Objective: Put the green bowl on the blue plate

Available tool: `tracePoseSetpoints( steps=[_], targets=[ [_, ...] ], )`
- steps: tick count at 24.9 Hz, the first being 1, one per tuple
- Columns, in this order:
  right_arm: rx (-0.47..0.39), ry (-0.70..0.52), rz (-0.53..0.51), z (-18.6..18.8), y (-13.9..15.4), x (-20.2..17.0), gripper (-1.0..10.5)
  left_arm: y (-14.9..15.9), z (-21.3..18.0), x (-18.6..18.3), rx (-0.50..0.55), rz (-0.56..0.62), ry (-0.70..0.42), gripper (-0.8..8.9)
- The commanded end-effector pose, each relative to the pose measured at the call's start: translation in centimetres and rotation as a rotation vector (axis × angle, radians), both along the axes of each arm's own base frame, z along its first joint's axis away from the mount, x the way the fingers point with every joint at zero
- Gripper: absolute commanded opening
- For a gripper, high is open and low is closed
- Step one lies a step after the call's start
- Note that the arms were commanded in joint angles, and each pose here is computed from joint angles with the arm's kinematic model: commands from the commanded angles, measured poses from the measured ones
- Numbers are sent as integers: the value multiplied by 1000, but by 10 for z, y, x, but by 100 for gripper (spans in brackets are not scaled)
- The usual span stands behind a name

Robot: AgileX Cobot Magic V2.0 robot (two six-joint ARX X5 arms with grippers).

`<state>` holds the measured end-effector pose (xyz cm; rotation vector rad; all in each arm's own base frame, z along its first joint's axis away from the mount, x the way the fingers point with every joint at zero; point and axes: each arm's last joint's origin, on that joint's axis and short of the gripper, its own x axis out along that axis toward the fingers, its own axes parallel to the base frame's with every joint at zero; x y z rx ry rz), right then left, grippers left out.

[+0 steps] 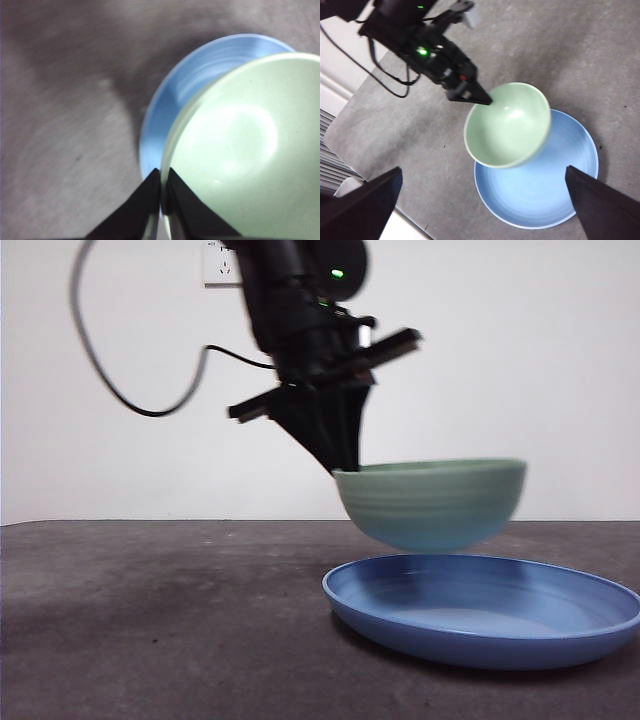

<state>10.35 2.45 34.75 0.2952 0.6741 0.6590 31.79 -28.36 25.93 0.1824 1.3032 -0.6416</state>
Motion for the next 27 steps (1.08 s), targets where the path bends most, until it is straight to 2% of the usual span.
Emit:
tracePoseSetpoints(
  steps=[1, 6, 11, 13, 16, 18, 20, 23, 27],
  targets=[
    [-2, -24, 7, 5, 0, 0, 523, -20, -5, 5, 31, -24, -1, 15],
    [-2, -24, 7, 5, 0, 0, 523, -39, -23, 6, 60, -53, 30, 15],
    [-2, -24, 7, 5, 0, 0, 523, -42, -37, 5, 100, -86, 65, 17],
    [-2, -25, 7, 5, 0, 0, 523, -43, -37, 5, 100, -90, 64, 44],
    [-2, -25, 7, 5, 0, 0, 523, -43, -37, 4, 97, -91, 63, 215],
    [-2, -25, 7, 5, 0, 0, 523, -45, -37, 5, 76, -74, 67, 288],
    [-2, -25, 7, 5, 0, 0, 523, -43, -36, 7, 43, -69, 91, 322],
    [-2, -25, 7, 5, 0, 0, 523, -36, -25, 10, 42, -57, 94, 322],
    [0, -22, 5, 5, 0, 0, 523, -19, 3, 9, 39, -65, 77, 322]
  ],
)
